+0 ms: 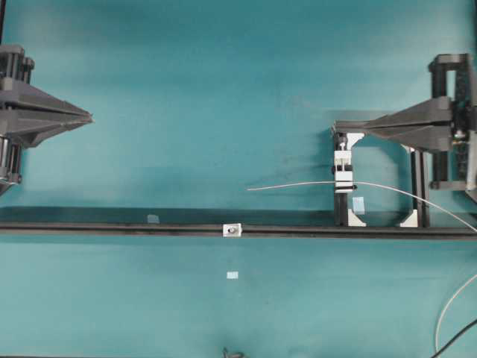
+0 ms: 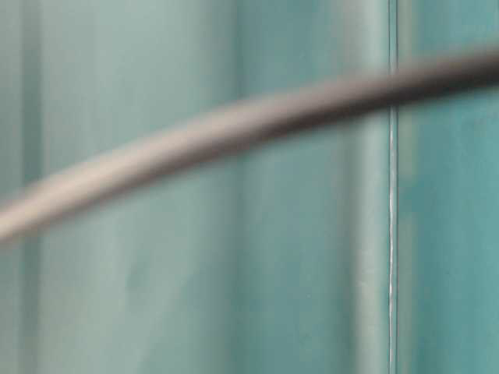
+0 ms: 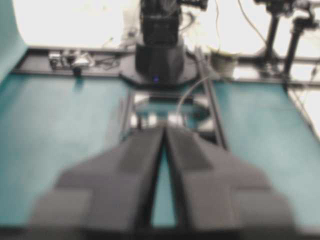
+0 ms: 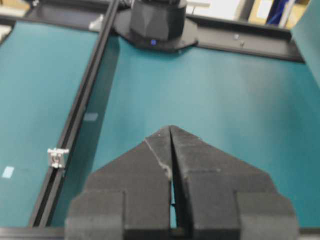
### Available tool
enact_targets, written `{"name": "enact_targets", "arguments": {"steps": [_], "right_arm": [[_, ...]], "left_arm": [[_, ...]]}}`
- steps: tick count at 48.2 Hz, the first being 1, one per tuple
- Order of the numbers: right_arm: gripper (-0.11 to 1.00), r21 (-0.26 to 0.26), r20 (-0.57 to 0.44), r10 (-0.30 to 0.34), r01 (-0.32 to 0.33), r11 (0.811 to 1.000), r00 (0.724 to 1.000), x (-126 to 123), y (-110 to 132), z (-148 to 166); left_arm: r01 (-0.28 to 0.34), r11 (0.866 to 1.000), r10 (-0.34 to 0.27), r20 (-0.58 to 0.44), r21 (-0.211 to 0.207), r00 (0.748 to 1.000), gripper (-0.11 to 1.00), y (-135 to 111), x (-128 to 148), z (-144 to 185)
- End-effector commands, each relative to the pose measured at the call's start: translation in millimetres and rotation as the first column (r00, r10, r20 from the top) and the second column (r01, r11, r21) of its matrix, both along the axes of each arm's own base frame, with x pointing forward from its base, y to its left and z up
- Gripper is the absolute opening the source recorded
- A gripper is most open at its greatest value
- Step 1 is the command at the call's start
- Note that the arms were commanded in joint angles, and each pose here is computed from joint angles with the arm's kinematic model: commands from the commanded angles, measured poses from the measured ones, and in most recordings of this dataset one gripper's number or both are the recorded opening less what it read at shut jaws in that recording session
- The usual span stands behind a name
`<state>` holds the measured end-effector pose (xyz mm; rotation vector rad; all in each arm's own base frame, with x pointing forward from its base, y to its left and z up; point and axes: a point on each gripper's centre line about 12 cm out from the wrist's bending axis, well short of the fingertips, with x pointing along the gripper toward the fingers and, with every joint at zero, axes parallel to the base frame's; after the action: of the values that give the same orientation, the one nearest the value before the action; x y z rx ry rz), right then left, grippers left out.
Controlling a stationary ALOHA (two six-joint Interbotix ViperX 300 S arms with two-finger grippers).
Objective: Insert the wire through the hole in the metal fitting marked with a red label.
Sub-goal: 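Move the right gripper down toward the white wire near the frame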
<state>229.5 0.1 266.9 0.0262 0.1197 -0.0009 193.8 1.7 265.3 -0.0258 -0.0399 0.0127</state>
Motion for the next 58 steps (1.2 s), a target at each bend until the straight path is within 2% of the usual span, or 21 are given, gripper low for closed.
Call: {"name": "enact_targets", "arguments": {"steps": [1,6,10,12,17,29,38,58], "right_arm": [[0.05,0.006,0.008,-0.004,0.004,1.0,1.0,6.8,-0.8,5.3],[0.26,0.041,-0.029,-0.011,0.012,0.999,1.0,10.2,-1.2,-4.9],[0.39,0.08,-0.053,-0.014,0.018,0.997,0.999,12.8,-0.9,-10.7],[0.39,0.099,-0.068,-0.017,0.024,0.995,0.998,15.2,-1.2,-14.2],[0.39,0.118,-0.1,-0.018,0.03,0.993,0.995,21.2,-0.8,-20.5],[0.39,0.116,-0.17,-0.018,0.038,0.993,0.985,41.7,-0.9,-33.6],[0.39,0.114,-0.217,-0.013,0.038,0.993,0.976,56.8,0.4,-43.6],[0.39,0.128,-0.315,0.009,0.034,0.991,0.949,78.0,8.4,-72.2]], "left_arm": [[-0.004,1.0,0.004,-0.006,0.0,1.0,-0.04,0.7,0.7,-3.2],[-0.004,1.0,0.004,-0.037,-0.003,0.999,0.08,0.7,-2.2,-15.5],[-0.004,1.0,0.004,-0.054,-0.003,0.999,0.26,0.7,-4.0,-22.3],[-0.004,1.0,0.004,-0.057,-0.003,0.998,0.32,0.7,-4.3,-23.5],[-0.004,1.0,0.004,-0.06,-0.001,0.998,0.37,0.7,-4.6,-24.7],[-0.004,1.0,0.004,-0.103,0.0,0.995,0.46,0.7,1.3,-32.2],[-0.005,1.0,0.005,-0.188,0.001,0.982,0.5,0.9,23.1,-44.7],[-0.007,1.0,0.008,-0.248,0.006,0.969,0.5,1.4,40.8,-68.1]]}}
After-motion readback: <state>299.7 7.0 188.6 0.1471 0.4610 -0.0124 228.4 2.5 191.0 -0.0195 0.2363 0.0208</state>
